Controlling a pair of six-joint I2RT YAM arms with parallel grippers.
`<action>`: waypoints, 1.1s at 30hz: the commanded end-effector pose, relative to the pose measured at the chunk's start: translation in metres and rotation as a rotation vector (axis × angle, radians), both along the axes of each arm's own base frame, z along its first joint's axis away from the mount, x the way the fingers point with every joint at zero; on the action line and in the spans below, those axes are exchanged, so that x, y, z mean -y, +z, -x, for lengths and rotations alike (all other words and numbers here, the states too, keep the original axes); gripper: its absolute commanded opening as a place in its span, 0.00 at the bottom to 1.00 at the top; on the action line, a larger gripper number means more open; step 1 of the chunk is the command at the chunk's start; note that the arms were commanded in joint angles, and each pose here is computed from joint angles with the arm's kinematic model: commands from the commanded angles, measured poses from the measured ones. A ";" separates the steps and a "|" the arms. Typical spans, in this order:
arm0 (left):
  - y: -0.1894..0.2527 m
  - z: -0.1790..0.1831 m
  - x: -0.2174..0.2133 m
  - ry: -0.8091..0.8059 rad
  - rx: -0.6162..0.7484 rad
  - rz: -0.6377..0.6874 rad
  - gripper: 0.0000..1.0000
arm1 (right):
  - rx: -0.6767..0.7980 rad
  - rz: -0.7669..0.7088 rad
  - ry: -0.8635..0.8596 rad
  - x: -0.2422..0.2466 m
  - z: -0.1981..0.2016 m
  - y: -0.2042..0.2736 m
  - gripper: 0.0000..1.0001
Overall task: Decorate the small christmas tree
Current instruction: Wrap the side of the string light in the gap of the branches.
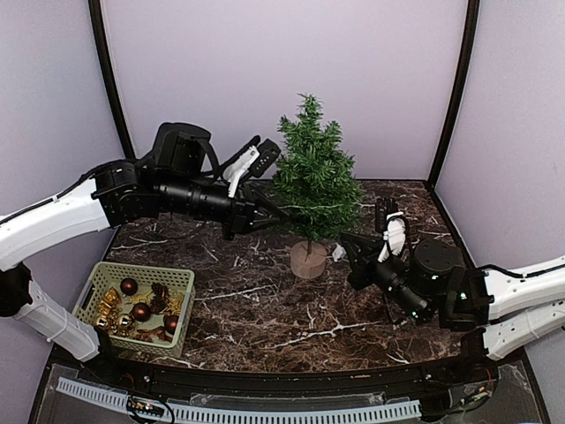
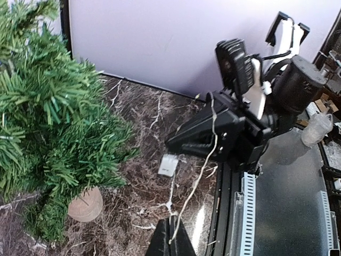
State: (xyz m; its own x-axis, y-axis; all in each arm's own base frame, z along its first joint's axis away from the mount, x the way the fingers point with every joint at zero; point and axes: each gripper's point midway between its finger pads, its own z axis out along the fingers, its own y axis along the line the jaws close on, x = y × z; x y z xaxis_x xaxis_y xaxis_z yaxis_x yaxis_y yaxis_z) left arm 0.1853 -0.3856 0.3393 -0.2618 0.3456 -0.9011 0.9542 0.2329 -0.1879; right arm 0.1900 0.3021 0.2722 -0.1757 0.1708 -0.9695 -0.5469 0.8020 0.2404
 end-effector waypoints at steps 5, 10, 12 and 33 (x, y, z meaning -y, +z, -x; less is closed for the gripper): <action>-0.028 -0.047 0.013 0.196 0.024 0.016 0.00 | -0.060 0.095 -0.142 0.034 -0.026 -0.016 0.00; -0.060 -0.065 0.006 0.263 -0.043 -0.020 0.00 | -0.106 0.106 -0.165 0.035 -0.040 -0.034 0.00; -0.071 -0.069 0.003 0.274 -0.079 -0.030 0.00 | -0.118 0.111 -0.174 0.035 -0.045 -0.037 0.00; -0.139 -0.099 0.002 0.339 -0.246 -0.114 0.00 | -0.239 0.084 -0.023 0.019 -0.048 -0.046 0.00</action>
State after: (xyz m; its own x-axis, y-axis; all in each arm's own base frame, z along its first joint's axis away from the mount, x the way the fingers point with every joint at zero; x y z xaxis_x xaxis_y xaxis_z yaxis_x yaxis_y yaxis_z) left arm 0.2849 -0.3865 0.2019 -0.5781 0.3038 -0.7573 0.7480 0.5682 -0.3430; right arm 0.2476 0.2725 0.2029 -0.3745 0.0383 -0.9264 -0.3992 0.8952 0.1984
